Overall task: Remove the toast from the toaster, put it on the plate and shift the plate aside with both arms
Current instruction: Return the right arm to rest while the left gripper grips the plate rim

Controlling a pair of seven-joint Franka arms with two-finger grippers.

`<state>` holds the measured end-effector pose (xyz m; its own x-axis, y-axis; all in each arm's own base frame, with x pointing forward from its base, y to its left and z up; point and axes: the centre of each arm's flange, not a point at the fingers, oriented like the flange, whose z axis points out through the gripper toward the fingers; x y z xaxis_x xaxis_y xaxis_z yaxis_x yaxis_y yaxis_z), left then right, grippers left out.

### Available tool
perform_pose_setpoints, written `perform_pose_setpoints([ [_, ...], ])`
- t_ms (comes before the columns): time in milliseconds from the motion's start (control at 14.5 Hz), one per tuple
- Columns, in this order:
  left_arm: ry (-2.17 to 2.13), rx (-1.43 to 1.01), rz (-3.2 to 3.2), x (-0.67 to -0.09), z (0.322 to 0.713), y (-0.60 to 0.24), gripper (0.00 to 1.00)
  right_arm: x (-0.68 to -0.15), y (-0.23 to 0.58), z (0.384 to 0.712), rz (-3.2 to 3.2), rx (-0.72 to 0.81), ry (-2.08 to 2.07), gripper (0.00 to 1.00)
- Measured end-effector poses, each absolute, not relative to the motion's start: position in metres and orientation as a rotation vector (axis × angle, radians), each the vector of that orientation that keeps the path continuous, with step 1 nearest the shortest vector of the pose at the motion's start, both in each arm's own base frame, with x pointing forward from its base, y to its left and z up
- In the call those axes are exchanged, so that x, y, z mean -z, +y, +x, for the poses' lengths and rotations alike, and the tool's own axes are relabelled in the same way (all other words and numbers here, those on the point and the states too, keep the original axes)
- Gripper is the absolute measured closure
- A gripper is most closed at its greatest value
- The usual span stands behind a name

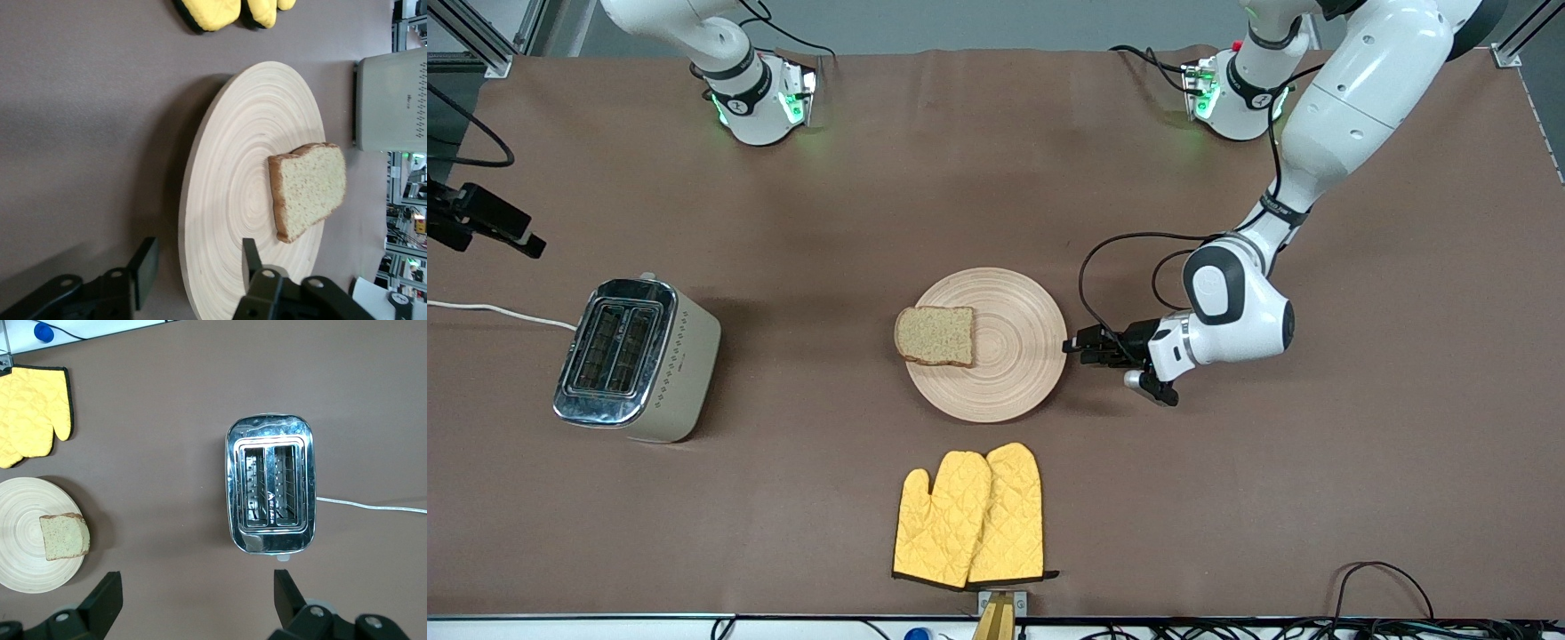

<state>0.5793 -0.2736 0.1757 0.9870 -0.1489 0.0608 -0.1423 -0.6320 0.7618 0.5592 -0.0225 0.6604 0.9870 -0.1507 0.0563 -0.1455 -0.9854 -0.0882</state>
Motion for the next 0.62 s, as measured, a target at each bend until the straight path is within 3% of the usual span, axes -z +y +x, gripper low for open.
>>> perform_pose_setpoints([
  [414,-0.176,0.012,2.286,-0.155,0.569,-0.287,0.51,-0.653,-0.018,0.564,-3.094,0.079,0.216,0.00],
  [621,-0.121,0.033,2.264,-0.147,0.563,-0.293,0.59,-0.653,-0.014,0.565,-3.100,0.074,0.202,0.00],
])
